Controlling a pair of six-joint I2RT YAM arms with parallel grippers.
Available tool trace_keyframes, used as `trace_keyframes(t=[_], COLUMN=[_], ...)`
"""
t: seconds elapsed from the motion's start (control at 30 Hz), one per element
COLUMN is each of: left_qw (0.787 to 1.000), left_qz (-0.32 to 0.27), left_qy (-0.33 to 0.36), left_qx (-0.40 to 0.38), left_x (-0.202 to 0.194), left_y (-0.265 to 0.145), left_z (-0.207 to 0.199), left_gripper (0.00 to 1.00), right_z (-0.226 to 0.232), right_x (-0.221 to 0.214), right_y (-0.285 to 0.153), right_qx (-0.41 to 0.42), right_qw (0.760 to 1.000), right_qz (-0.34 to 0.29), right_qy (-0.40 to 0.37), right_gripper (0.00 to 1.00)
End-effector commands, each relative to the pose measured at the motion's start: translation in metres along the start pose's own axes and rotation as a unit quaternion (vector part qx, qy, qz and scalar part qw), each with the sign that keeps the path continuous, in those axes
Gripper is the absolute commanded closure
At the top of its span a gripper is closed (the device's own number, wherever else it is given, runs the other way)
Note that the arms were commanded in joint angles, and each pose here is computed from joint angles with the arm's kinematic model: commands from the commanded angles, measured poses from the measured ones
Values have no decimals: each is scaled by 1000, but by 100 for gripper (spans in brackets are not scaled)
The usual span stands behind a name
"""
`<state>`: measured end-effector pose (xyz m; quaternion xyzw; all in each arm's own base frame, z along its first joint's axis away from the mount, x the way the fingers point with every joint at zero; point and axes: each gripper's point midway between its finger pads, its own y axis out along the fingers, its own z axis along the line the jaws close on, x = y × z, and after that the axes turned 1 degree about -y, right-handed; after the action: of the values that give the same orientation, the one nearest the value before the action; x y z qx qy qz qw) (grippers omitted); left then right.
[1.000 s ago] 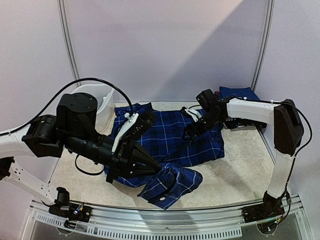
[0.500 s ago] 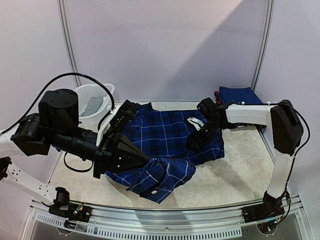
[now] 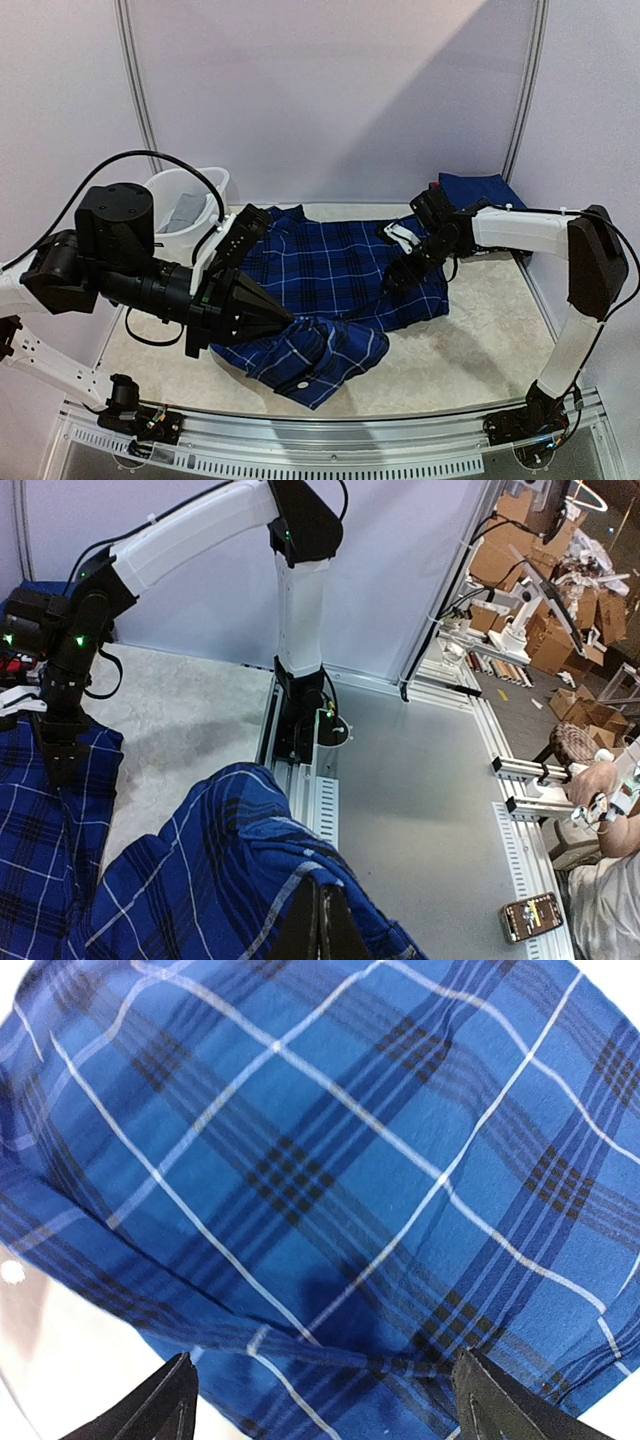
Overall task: Fold and stack the mixed laundry pile
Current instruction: Smooth out the flattened shirt at the center of the board.
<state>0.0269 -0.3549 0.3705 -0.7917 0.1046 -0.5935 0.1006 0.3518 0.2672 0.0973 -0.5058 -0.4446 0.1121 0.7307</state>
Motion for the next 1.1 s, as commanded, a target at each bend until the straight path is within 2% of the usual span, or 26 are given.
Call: trace_keyframes(t=[0.0, 0.4, 0.6, 0.87, 1.07], left_qw=[1000, 1000, 1000, 1000, 999], left_qz=[13, 17, 16, 14, 14], left_qy=[7, 4, 3, 0, -2], left_qx=[5, 11, 14, 26, 30], left_x=[-9, -9, -9, -9, -9], left_y=[2, 7, 7, 4, 3], left_z=[1, 6, 8, 13, 15], left_gripper=[100, 100, 100, 100, 100], right_z=[-10, -7, -16, -13, -10], right_x=[-4, 7, 0, 0, -6], right_y=[-1, -2, 7, 8, 11], right_qx=[-30, -28, -38, -29, -19], right_qw=[997, 982, 980, 980, 982], right_qz=[-3, -30, 3, 3, 10], right_qy=[-73, -186, -197, -196, -186], right_gripper=[10, 8, 10, 13, 20])
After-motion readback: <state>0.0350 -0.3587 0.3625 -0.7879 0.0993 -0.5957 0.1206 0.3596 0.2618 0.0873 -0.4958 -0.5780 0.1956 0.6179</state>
